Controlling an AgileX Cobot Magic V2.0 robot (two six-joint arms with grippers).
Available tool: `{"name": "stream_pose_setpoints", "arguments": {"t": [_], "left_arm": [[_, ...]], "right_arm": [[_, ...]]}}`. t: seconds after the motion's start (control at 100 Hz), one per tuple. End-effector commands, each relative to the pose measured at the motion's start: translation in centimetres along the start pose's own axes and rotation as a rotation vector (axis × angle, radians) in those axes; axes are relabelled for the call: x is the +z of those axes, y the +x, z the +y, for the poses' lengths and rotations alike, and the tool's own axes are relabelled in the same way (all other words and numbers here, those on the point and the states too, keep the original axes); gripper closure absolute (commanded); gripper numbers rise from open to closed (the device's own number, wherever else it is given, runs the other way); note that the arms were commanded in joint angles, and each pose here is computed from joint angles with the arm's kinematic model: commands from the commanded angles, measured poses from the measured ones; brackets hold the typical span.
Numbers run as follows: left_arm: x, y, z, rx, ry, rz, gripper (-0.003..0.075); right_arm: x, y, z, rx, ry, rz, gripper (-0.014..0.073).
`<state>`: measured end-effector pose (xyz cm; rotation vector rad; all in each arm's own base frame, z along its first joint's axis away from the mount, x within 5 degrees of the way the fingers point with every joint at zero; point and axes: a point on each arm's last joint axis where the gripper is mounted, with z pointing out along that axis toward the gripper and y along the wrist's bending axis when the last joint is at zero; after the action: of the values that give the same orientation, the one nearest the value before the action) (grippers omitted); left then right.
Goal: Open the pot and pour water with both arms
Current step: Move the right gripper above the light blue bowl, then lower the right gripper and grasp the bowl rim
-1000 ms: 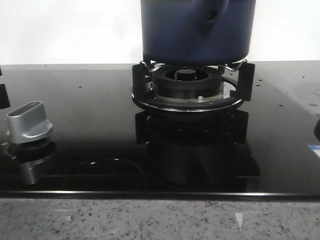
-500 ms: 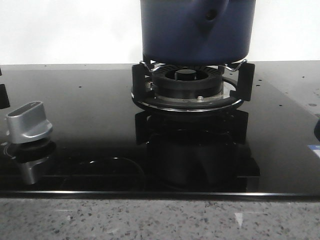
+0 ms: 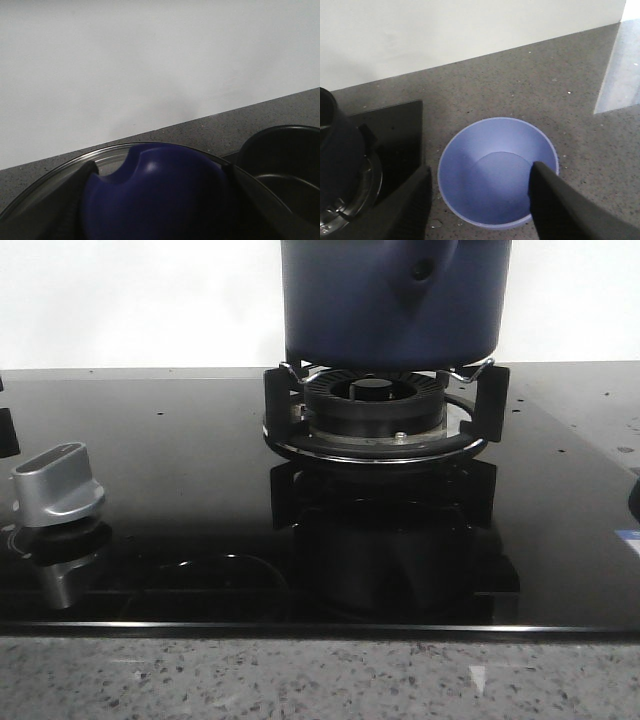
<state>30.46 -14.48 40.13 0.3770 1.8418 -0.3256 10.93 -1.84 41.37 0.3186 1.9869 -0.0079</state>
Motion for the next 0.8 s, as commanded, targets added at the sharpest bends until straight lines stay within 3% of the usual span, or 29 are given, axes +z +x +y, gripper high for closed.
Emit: {"name": "stream_pose_setpoints", "arguments": {"t": [0.0,0.19,0.79], "left_arm": [[-2.2,-3.1,0.0,0.000,0.005,-0.183,0.0434],[-2.2,-3.1,0.0,0.000,0.005,-0.183,0.0434],[-2.2,-3.1,0.0,0.000,0.005,-0.180,0.0435]], "right_arm": [[-0.6,-1.4,-0.4,-0.012,0.054,-0.087,0.0210],[-0.1,-1.3,-1.4,-0.015,0.168,-0.054,0.0210],[7.1,-2.5,-1.4,0.127,0.194,0.290,0.0211]]}}
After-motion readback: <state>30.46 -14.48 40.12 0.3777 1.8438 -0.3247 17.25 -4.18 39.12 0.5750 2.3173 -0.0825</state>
